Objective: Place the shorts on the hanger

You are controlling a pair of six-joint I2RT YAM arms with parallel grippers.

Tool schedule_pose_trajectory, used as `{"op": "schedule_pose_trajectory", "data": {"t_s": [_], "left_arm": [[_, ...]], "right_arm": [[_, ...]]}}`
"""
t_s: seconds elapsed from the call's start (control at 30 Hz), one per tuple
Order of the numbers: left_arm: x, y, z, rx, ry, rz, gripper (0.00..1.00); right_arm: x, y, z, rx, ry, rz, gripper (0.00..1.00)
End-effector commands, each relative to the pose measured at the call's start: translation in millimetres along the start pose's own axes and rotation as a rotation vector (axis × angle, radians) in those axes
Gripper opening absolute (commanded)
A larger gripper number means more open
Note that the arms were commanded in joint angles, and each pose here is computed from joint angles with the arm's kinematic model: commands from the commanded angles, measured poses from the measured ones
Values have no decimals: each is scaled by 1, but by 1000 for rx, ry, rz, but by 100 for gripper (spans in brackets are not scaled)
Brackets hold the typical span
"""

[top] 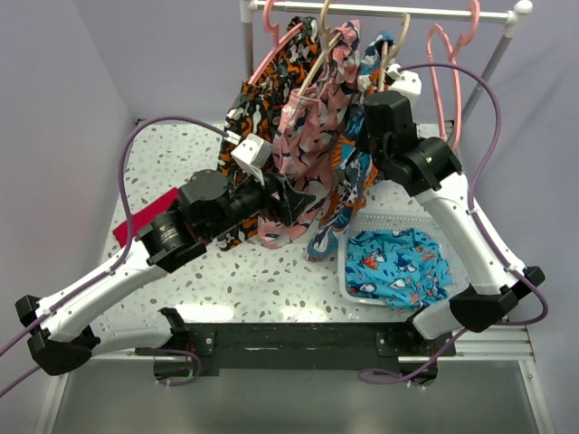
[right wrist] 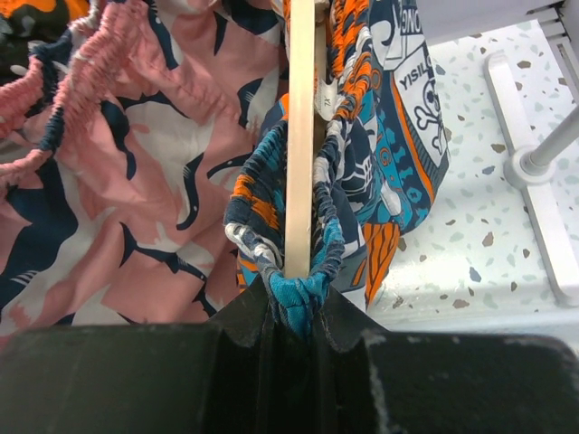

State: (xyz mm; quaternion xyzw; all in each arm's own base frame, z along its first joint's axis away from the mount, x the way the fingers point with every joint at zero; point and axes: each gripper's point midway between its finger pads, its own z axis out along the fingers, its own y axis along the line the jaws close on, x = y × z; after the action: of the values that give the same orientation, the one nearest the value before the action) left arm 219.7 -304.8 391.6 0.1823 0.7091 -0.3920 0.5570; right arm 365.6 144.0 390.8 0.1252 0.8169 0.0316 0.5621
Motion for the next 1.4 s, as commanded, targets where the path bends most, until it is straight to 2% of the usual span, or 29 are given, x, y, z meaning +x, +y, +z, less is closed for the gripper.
{"op": "schedule_pose_trajectory", "data": {"t_s": [0.0,0.27,0.47,0.87,1.3,1.37], "left_arm": [[11,-4,-11,42,15,-28,79],[21,4,-34,31,2,-29,80],[35,9,-41,30,7,-36,82],[39,14,-40,18,17,-4,83],[46,19,-35,-10,38,-11,84],[47,21,-36,-19,40,-14,85]], "right_arm": [[-52,2,-25,-70,-149,71,0],[-48,20,-20,-140,-118,11,0],[-58,22,-21,-145,-143,-7,0],[-71,24,-1,-52,-172,-41,0],[-59,21,25,47,-175,-34,0],[-57,21,25,42,-174,-35,11]]}}
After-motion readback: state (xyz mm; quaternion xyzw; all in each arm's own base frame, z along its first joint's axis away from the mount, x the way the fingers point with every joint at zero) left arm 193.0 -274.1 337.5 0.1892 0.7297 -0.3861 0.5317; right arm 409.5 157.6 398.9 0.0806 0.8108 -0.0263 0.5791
